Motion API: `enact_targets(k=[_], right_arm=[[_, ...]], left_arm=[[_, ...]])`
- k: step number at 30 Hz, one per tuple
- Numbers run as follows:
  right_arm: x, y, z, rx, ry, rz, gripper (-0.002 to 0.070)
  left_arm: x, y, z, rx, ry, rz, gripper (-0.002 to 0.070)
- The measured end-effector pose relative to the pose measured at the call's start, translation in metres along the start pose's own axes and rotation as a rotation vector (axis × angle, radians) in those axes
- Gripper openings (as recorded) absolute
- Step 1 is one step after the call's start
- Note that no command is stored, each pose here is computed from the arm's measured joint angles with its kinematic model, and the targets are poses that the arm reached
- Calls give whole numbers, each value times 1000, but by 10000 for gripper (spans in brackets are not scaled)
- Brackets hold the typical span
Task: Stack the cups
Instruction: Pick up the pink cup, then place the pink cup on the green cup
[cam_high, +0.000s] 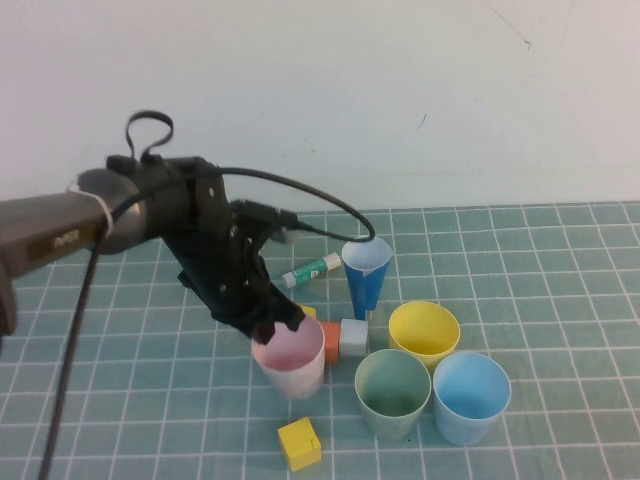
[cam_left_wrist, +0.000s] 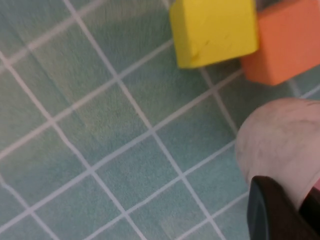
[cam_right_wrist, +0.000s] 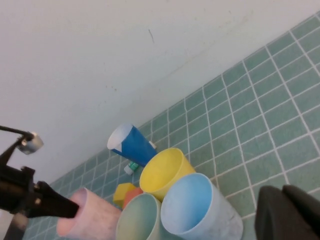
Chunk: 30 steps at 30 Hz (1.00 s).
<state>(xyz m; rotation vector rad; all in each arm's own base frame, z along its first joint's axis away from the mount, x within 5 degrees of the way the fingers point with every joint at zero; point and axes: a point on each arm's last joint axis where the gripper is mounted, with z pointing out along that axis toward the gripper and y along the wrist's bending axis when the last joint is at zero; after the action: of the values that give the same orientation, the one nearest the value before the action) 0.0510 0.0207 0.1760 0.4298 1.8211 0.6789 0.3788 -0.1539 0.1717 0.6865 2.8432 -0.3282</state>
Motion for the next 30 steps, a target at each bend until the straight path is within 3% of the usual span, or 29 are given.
enact_targets(k=[6,12,17,21,30], right_arm=[[0,1,0,-10,-4,-18,-3],[-1,1,0,-10,-15,-73,-3],[0,1,0,-9,2,-121,-3],[3,1,0,-13,37,-118,-3],[7,1,0,-18,78,-112,-3]], left_arm=[[0,-17,-76,-1,-155,29,6],[12,-57,-122,40,-211,118,6],[13,-98,-110,69,-189,229,5],[8,-117,-85,78,-184,258,5],[2,-110,-38,35,-98,202,5]])
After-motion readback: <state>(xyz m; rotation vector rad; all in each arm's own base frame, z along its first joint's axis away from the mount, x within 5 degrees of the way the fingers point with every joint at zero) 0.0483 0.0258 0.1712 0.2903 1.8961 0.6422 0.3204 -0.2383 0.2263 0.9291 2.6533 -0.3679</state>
